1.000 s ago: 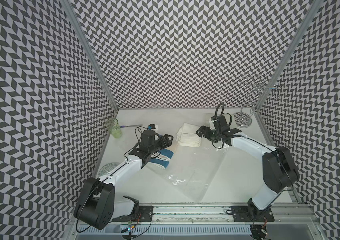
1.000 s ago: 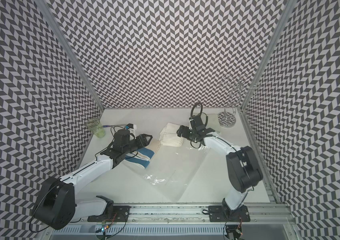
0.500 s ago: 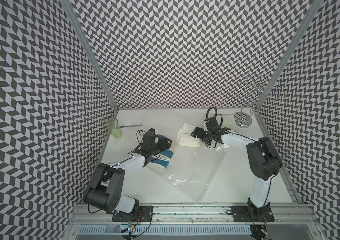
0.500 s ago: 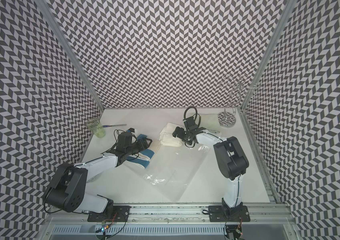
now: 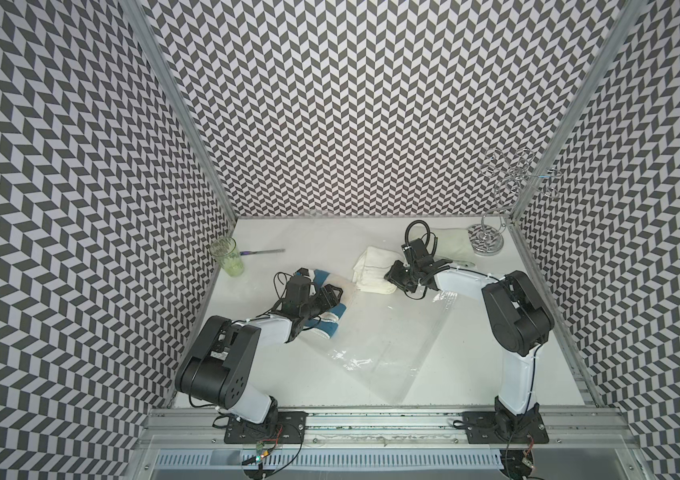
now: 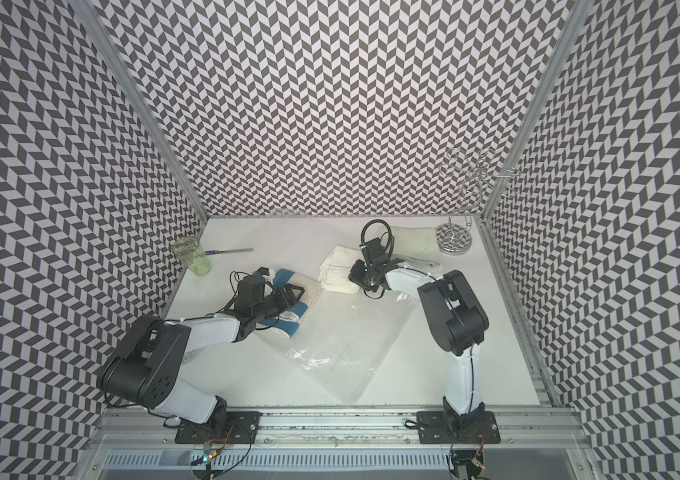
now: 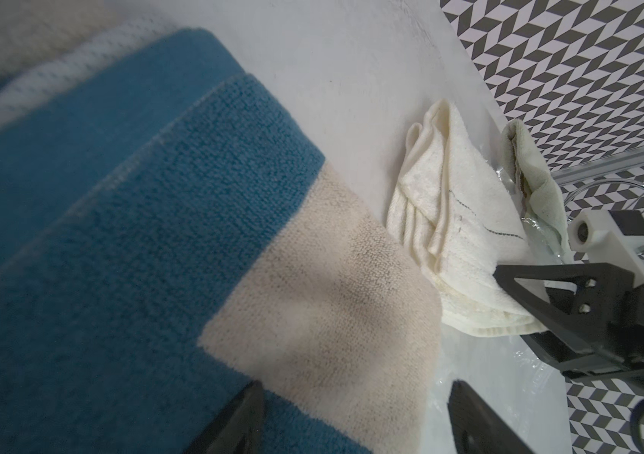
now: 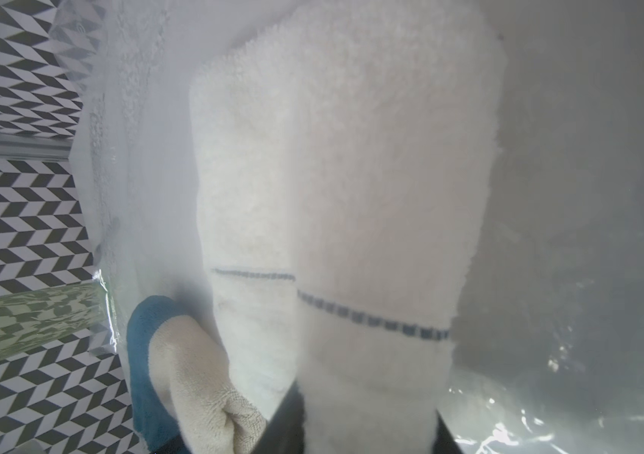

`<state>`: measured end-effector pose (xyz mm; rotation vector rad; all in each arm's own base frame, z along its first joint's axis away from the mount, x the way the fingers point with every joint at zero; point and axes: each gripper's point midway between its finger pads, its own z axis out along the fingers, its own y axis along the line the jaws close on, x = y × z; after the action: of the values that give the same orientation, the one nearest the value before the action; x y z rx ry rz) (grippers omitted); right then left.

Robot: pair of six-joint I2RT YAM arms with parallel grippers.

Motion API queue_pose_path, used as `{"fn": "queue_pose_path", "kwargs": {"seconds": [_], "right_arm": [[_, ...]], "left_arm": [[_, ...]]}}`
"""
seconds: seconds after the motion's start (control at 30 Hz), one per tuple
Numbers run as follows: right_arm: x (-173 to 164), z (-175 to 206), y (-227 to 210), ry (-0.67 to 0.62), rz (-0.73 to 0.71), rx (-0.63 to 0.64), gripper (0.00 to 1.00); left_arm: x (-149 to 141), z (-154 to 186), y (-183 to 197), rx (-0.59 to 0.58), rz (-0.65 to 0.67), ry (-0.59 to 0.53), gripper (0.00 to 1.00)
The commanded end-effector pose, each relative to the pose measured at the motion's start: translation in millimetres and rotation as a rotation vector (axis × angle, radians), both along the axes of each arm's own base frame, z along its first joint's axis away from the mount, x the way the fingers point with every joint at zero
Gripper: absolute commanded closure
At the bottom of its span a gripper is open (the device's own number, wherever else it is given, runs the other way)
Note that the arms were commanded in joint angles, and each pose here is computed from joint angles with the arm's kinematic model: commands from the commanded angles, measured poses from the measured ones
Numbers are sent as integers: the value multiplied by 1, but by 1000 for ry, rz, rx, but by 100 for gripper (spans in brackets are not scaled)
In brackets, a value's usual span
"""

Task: Place the folded towel into the vacuum bag
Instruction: Pick up the towel from the center of the board, then place the towel at the center of the board.

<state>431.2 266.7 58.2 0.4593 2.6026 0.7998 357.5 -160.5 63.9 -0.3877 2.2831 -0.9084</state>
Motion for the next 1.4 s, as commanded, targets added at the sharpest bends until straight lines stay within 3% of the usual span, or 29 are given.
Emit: {"fn": "queue_pose_path", "kwargs": {"seconds": [0.0, 0.1, 0.17, 0.33, 0.47, 0.6, 0.83, 0.93, 1.1, 1.3, 1.37], "right_arm": [[26, 48, 15, -182, 80, -67, 86], [19, 91, 14, -282, 158, -193, 96], [2, 110, -1, -305, 162, -212, 99], [-48, 133, -95, -307, 8, -418, 99], [-82, 99, -214, -154, -274, -380, 100], [-111, 53, -307, -29, -508, -471, 100], [-129, -19, -375, 213, -676, -478, 98], [-133, -27, -388, 238, -722, -501, 88], [-137, -27, -391, 254, -736, -537, 45], [-145, 20, -386, 172, -739, -626, 20], [-144, 33, -381, 154, -716, -618, 18]], "left_arm": [[-12, -21, 9, 10, 19, 80, 23], [-10, -19, 10, 7, 22, 81, 23], [-9, -17, 11, 6, 26, 78, 23], [-9, -19, 19, 8, 45, 90, 23], [-14, -24, 23, -5, 59, 103, 23], [-14, -25, 19, -27, 47, 108, 23], [-14, -15, 13, -44, 23, 101, 24], [-12, 0, 6, -52, -2, 72, 24], [-6, 37, -6, -34, -44, 6, 24], [1, 78, -3, 9, -46, -76, 24], [1, 92, -1, 33, -51, -105, 24]]}}
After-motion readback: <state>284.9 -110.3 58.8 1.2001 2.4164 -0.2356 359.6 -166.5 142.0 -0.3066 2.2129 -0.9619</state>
